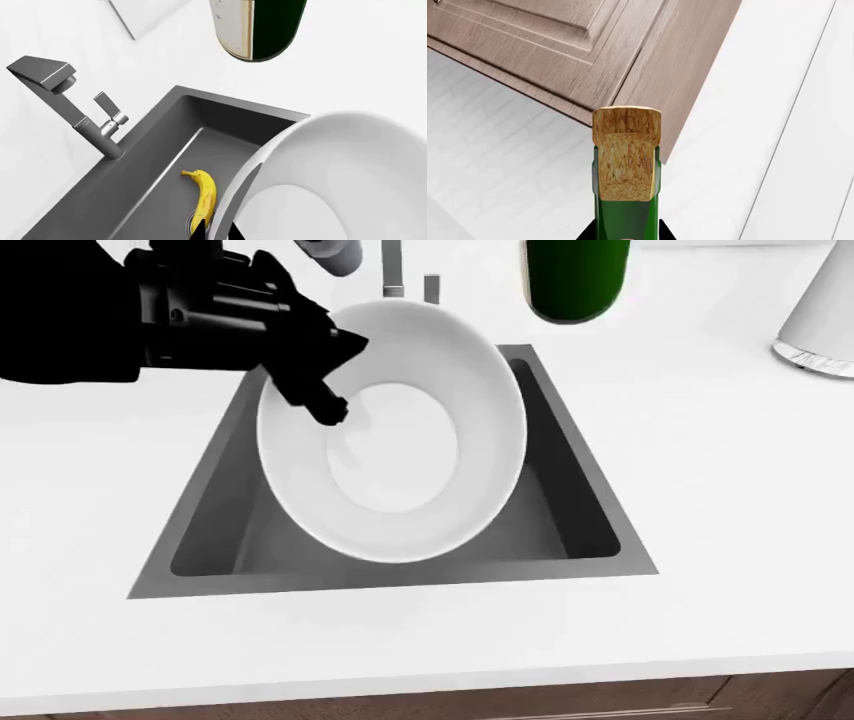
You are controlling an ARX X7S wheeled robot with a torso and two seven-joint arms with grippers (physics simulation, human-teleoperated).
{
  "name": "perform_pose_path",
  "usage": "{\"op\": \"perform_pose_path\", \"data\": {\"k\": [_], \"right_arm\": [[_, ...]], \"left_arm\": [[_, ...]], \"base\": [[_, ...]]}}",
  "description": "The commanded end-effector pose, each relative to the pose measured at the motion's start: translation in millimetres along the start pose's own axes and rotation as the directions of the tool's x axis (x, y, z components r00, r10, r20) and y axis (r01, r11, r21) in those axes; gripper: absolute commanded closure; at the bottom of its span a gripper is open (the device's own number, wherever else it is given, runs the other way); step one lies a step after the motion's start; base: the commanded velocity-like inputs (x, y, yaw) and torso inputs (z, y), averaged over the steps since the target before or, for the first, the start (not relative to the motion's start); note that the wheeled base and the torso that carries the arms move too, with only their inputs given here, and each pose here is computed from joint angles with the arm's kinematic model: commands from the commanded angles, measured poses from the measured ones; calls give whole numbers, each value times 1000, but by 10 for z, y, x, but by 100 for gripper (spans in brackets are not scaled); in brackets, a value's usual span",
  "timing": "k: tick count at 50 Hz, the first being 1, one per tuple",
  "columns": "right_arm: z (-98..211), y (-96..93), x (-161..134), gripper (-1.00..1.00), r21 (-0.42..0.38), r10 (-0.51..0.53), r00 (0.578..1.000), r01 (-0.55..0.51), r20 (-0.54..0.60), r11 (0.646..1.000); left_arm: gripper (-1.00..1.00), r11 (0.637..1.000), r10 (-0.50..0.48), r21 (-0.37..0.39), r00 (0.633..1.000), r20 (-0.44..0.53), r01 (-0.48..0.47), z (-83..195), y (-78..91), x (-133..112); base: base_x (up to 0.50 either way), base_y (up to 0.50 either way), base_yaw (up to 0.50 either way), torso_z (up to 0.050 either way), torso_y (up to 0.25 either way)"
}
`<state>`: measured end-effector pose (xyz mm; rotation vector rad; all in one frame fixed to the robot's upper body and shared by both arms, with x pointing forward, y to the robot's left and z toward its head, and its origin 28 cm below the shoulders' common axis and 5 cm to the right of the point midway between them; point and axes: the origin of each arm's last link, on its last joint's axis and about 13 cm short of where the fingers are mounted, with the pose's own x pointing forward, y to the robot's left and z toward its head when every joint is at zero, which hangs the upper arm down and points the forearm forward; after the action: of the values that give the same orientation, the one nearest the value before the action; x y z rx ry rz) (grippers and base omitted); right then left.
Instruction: Pick the bowl and bottle and place them in the sink. Then turn on the water.
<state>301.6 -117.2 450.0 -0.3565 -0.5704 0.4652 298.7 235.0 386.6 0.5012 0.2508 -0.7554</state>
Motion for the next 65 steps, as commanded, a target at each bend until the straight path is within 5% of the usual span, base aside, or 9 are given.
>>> {"op": "perform_pose_path", "data": {"k": [1,25,65], "right_arm": [[58,-27,1,100,-20,-18,999,19,33,1000],[67,7,-21,100,-2,8,999,-8,53,1000],[126,20,1,100,-9,25,997,-24,75,1000]], "left_arm": [[100,999,31,-21,999,-12,-32,-76,52,7],[100,995,74,-66,997,-2,-74,-196,62,153],[100,994,94,-57,995,23,-92,-142,96,55]], "base": [[0,0,0,10,0],[0,0,0,0,1],[11,184,0,1,1]]}}
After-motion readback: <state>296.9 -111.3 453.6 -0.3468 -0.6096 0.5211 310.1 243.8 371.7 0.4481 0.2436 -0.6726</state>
